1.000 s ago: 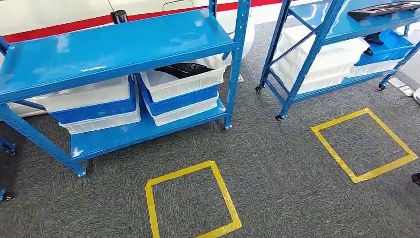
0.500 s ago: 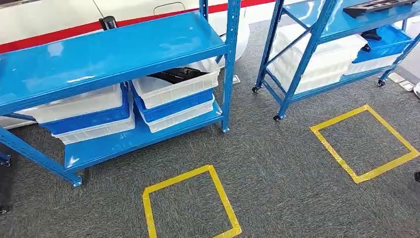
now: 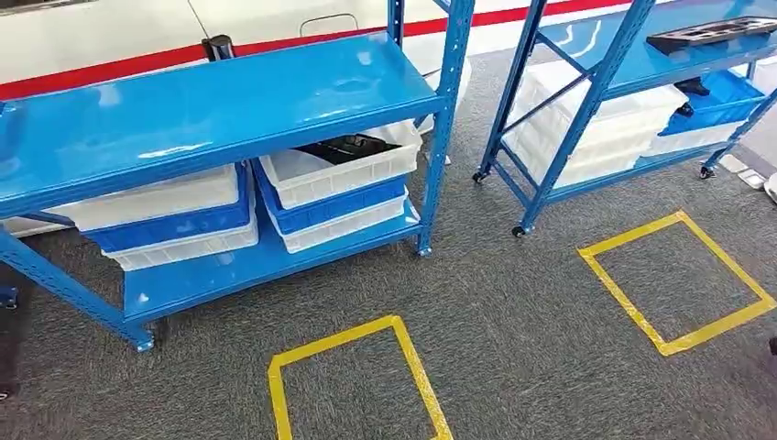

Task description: Take the parts from the cabinet and place them on the table.

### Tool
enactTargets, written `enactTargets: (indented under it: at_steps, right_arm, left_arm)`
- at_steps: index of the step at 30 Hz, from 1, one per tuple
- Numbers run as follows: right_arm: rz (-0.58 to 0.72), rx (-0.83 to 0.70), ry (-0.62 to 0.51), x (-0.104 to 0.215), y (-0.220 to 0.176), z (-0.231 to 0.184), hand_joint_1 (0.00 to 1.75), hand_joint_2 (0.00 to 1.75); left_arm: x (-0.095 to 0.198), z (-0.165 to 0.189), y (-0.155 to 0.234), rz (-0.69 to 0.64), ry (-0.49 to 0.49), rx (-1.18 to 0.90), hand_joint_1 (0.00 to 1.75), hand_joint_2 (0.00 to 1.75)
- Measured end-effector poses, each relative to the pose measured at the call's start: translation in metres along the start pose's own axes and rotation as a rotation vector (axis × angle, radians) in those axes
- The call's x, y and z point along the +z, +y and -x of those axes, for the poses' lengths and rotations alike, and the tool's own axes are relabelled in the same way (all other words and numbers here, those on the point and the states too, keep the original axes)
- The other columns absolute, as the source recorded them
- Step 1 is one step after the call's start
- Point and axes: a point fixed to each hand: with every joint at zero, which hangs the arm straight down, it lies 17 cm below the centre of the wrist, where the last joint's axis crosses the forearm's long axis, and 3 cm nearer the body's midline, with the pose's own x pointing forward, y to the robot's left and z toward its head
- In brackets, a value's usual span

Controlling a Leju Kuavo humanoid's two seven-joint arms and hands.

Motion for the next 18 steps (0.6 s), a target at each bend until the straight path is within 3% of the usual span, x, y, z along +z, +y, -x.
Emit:
enactTargets:
  at_steps: [1,18]
  right_arm:
    - [0.001,0.000,-0.002,0.000,-0.001,-0.002,0.00,0.00]
    - [0.003,-0.006,-0.008,0.001,0.000,-0.006,0.00,0.00]
  left_arm:
    - [-0.001,0.001,0.005,-0.022,0.012,-0.014,0.00,1.75]
    - [-0.002,-0.008,0.014,-0.090,0.030,-0.031,0.00,1.75]
